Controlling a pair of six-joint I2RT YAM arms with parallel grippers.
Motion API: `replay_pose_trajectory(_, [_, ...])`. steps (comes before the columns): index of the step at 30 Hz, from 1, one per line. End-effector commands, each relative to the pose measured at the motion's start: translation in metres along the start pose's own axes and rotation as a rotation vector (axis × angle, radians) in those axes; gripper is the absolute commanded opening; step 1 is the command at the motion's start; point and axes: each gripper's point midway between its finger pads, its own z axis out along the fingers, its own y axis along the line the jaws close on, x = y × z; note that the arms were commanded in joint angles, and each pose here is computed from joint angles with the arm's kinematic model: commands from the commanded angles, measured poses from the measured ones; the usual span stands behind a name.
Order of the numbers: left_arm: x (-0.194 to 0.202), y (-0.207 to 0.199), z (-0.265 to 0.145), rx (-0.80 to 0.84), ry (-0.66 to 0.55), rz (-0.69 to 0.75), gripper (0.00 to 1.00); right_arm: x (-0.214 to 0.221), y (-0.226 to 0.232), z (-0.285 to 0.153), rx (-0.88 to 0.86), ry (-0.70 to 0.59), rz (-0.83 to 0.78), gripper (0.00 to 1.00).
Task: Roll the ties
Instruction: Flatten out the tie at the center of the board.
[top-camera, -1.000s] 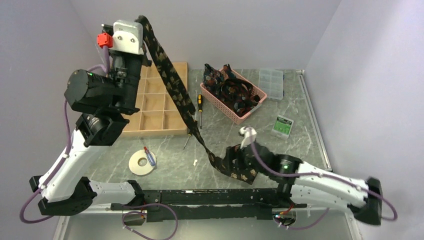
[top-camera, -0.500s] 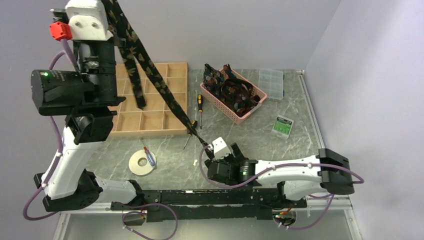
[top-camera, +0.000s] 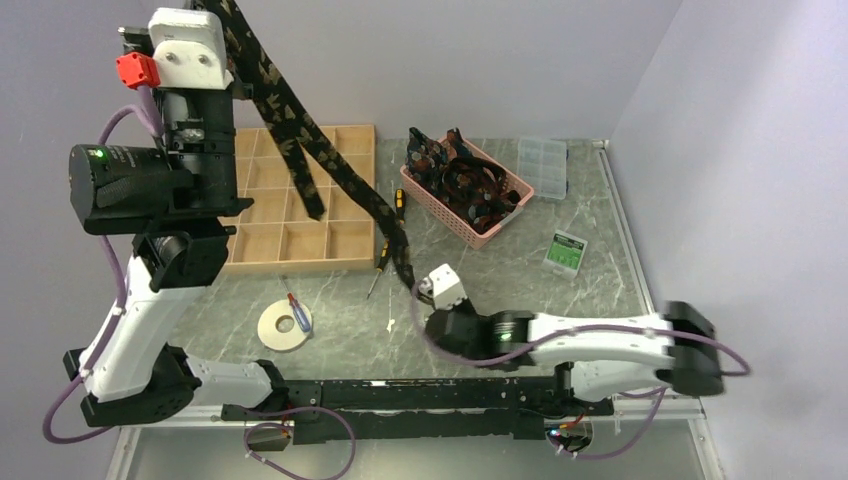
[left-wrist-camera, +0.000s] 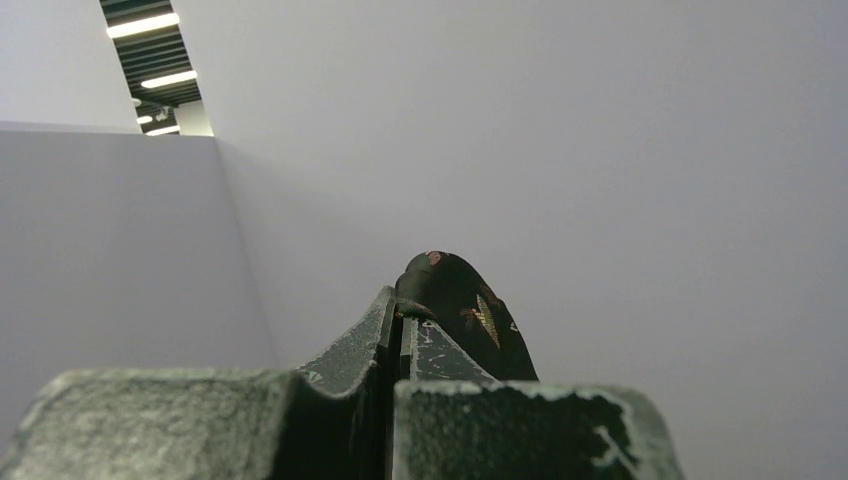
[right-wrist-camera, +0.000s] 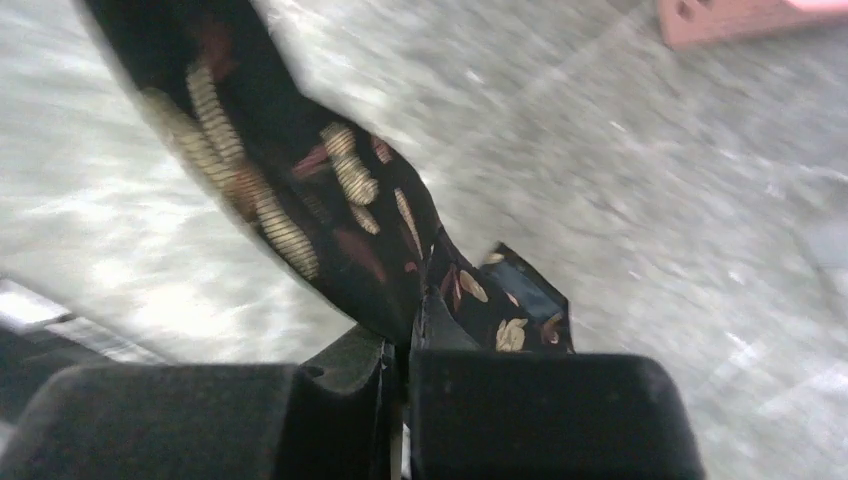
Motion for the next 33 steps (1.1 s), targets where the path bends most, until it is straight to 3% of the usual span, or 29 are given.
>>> replay_pose_trajectory(1, [0.000, 0.023, -0.013, -0.029, 0.011, -0.009, 0.03, -0.093, 0.019, -0.080, -0.558, -0.175, 0.156, 0.00])
replay_pose_trajectory(4, [0.014, 0.015, -0.023, 0.019, 0.044, -0.017, 0.03, -0.137, -0.007, -0.151, -0.802, -0.246, 0.164, 0.00])
replay_pose_trajectory(7, [0.030, -0.005, -0.036, 0.102, 0.061, -0.035, 0.03, -0.162, -0.039, -0.215, -0.890, -0.287, 0.140, 0.00])
replay_pose_trajectory(12, [0.056, -0.057, -0.060, 0.302, 0.061, -0.087, 0.03, -0.166, -0.080, -0.222, -0.725, -0.257, 0.164, 0.00])
replay_pose_trajectory(16, [0.090, -0.085, -0.080, 0.374, 0.117, -0.080, 0.03, -0.167, -0.062, -0.175, -0.667, -0.176, 0.118, 0.00])
replay_pose_trajectory(19, [0.117, -0.087, -0.096, 0.367, 0.169, -0.041, 0.03, -0.166, -0.047, -0.116, -0.779, -0.079, 0.216, 0.00])
replay_pose_trajectory(22, [0.139, -0.069, -0.109, 0.298, 0.225, 0.019, 0.03, -0.154, -0.045, -0.058, -0.882, -0.012, 0.362, 0.00])
replay_pose_trajectory(27, [0.161, -0.018, -0.129, 0.130, 0.319, 0.114, 0.03, -0.121, -0.030, 0.015, -0.938, 0.156, 0.467, 0.00])
replay_pose_trajectory(33, [0.177, 0.021, -0.145, -0.033, 0.404, 0.254, 0.03, -0.071, -0.022, 0.099, -0.828, 0.391, 0.558, 0.00])
